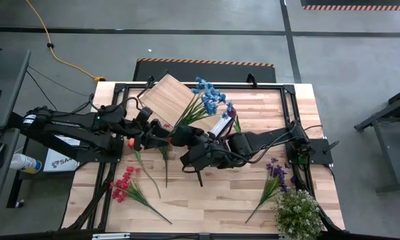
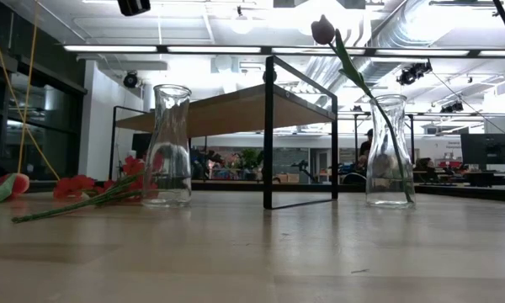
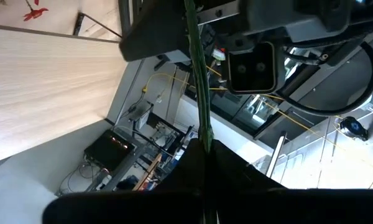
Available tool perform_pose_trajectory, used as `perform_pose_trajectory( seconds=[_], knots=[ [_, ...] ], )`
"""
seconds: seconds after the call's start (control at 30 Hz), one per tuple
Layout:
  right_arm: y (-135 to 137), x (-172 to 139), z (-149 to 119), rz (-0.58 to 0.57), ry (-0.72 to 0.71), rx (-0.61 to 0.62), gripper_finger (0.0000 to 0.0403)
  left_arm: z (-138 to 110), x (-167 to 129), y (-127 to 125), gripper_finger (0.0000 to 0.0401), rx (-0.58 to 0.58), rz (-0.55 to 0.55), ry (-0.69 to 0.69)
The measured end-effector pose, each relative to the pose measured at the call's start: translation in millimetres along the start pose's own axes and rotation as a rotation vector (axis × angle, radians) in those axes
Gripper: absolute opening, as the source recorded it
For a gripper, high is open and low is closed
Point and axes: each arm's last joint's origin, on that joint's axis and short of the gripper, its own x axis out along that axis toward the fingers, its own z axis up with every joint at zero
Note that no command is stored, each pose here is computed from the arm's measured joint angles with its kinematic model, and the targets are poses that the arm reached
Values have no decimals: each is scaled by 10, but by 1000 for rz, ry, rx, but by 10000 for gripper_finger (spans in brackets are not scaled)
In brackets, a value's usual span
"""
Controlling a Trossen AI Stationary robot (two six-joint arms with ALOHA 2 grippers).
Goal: Pick and place flowers into a vace then onto a shelf
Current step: Put the blue flowers into the right transparent flower vase
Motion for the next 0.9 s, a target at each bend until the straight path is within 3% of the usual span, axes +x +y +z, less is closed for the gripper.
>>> perform_pose_trajectory(
  seconds=[0.43,0.73,0.9],
  knots=[
    [1,0,13,-1,-38,2,0,2,-3,-2,385,0,-1,-2],
    [202,124,152,47,-35,-72,0,-5,-3,-1,385,-36,-6,12],
    [237,142,178,53,-27,-85,0,-50,-5,49,385,-70,47,58]
  ],
)
